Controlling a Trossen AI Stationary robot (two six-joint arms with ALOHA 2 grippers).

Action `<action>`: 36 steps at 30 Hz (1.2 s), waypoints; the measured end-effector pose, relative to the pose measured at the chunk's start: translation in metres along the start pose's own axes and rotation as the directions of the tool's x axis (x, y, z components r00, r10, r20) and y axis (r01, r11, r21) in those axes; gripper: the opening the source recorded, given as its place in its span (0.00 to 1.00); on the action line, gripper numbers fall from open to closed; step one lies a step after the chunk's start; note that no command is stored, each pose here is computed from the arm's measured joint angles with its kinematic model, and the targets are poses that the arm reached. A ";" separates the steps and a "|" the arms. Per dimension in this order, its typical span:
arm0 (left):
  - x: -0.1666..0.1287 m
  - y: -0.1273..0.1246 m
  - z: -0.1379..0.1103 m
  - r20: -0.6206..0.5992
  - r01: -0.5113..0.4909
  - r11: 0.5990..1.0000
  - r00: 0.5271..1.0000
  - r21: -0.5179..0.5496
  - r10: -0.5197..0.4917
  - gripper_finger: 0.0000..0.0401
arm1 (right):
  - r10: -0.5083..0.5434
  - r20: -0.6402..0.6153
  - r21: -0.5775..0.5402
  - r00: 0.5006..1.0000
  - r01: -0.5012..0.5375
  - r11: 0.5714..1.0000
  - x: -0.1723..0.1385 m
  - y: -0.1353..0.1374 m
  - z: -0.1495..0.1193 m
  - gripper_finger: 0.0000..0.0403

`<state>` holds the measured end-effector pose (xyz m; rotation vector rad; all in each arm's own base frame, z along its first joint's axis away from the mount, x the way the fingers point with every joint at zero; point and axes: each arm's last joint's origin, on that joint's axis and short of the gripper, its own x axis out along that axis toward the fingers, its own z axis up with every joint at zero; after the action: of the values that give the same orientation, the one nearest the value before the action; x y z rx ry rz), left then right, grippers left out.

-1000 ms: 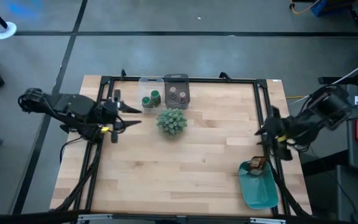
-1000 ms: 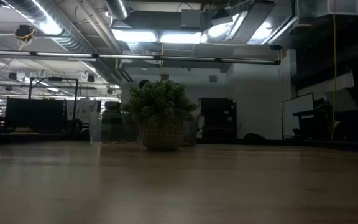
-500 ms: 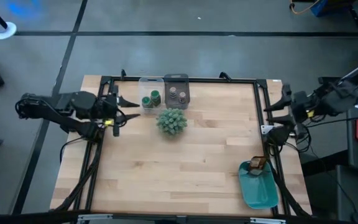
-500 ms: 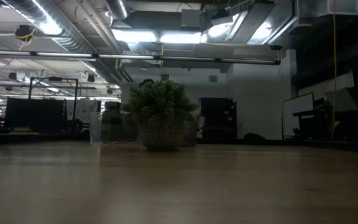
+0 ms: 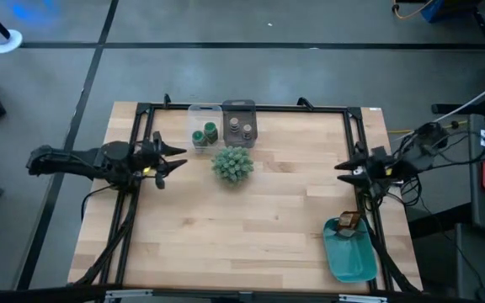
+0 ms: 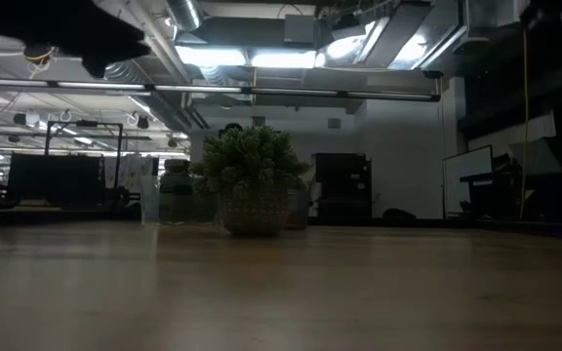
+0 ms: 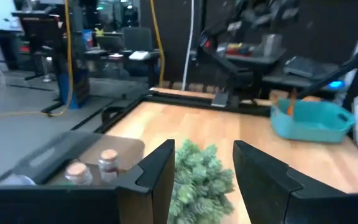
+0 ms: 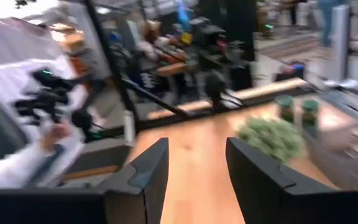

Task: Sort spices by type
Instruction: Return to Home Position

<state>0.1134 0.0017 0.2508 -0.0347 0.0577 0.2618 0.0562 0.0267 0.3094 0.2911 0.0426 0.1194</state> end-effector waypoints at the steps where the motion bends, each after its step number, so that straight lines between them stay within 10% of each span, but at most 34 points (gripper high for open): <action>1: -0.003 0.001 -0.007 0.009 0.011 1.000 1.000 -0.010 -0.011 0.37 | -0.018 -0.009 -0.004 1.000 0.018 1.000 0.002 -0.002 -0.008 0.40; 23: -0.024 0.009 -0.043 0.151 0.057 0.997 0.987 -0.058 -0.048 0.37 | 0.051 -0.009 0.065 0.999 -0.050 0.997 0.024 -0.006 -0.074 0.40; 36: -0.024 0.009 -0.045 0.127 0.055 0.997 0.991 -0.055 -0.048 0.37 | -0.095 0.025 0.059 0.995 0.093 0.994 0.043 -0.031 -0.109 0.40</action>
<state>0.0853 0.0025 0.2067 -0.0776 -0.0756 0.2135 0.0958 0.0331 0.1948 0.3483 0.0327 0.0204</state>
